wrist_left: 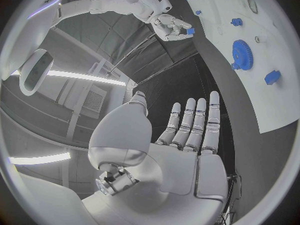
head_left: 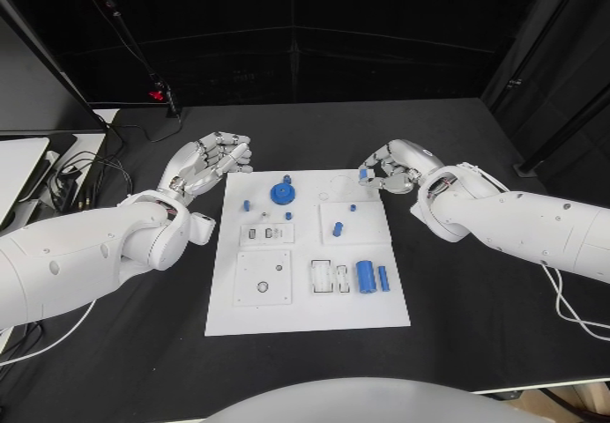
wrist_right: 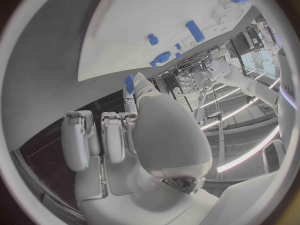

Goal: Assemble the parts on the task board

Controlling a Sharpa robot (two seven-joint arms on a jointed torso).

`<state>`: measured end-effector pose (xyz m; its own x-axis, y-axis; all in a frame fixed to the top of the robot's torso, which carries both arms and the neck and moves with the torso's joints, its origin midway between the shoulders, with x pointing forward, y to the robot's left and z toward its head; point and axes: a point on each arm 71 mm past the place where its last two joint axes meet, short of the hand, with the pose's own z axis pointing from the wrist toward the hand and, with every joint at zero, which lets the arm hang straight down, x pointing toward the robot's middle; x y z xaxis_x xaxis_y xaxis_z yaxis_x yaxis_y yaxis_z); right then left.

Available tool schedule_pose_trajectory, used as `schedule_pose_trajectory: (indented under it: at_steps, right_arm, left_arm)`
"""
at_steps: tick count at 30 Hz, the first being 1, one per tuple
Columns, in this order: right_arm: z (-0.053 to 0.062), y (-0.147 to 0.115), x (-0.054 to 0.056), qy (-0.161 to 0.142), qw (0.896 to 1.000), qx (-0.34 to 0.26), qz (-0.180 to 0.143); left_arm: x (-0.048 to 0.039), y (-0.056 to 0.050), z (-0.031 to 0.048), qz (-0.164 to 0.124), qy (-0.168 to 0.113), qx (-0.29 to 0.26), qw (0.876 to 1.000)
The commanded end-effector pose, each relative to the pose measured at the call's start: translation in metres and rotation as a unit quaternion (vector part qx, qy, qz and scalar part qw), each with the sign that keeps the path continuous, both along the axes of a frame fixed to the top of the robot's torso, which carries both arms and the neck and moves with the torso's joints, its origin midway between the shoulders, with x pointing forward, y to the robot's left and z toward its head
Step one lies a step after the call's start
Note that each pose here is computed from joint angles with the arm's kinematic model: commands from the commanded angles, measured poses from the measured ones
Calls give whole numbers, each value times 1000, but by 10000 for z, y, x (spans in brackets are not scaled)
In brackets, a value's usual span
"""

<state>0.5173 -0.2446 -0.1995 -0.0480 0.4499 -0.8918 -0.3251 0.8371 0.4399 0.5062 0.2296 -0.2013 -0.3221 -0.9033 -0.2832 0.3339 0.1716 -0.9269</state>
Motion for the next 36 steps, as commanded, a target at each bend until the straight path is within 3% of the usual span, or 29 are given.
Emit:
schedule_pose_trajectory:
  at_steps: [1, 10, 21, 29, 36]
  right_arm:
    - [93, 127, -35, 7, 1000, 6, 2]
    - [190, 629, -207, 38, 998, 17, 50]
    - [215, 1277, -403, 60, 992, -13, 110]
    - [208, 1565, -475, 73, 989, -35, 121]
    - [182, 1734, -490, 80, 990, -51, 109]
  left_arm:
    - [-28, -30, 80, -18, -50, -17, 998]
    - [-23, -50, 80, -19, -50, -17, 998]
    - [-21, -68, 80, -20, -50, -18, 998]
    - [-21, -73, 83, -20, -51, -17, 998]
    - [-18, -82, 83, -20, -51, -18, 998]
